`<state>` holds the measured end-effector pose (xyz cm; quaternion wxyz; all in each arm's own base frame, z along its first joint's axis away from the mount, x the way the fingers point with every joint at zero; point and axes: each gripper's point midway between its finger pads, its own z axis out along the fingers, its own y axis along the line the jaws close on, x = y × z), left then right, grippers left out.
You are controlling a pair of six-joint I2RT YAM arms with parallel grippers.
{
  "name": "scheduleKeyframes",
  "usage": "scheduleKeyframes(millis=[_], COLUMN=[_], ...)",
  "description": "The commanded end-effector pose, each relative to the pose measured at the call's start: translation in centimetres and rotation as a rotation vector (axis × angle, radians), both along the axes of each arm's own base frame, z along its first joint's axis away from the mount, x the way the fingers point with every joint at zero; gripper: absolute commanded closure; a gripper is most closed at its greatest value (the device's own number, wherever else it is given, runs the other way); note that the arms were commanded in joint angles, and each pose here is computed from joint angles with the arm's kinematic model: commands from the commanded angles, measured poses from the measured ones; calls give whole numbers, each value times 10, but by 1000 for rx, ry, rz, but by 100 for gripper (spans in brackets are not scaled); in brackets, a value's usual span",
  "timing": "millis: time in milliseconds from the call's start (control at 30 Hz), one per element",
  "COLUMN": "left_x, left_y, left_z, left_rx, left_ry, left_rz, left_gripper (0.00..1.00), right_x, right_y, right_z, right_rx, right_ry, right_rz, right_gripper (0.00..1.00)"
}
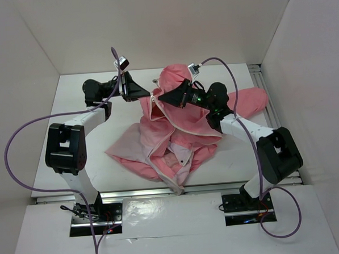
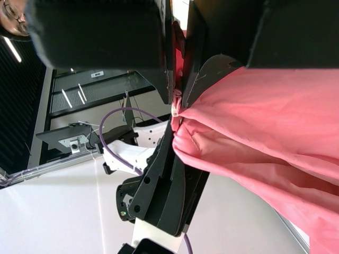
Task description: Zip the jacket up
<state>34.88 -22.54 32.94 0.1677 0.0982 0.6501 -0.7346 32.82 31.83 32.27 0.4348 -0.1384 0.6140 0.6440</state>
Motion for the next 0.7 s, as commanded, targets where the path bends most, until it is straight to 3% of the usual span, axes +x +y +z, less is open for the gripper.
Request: scheduleKeyframes(millis=[0,667], left_x=[-37,-47], left_y=[1,-8], left_z=[22,30], left_rx=[-65,-97], left_ry=[-554,-566], left_rz=[-18,-17], left_gripper=[100,100], right_x=[-6,3], right_y=[-6,-8], right_z=[42,44], right_rx=[81,47], right_ry=[-140,-145], right_rz=[16,-66], right_gripper=[100,100])
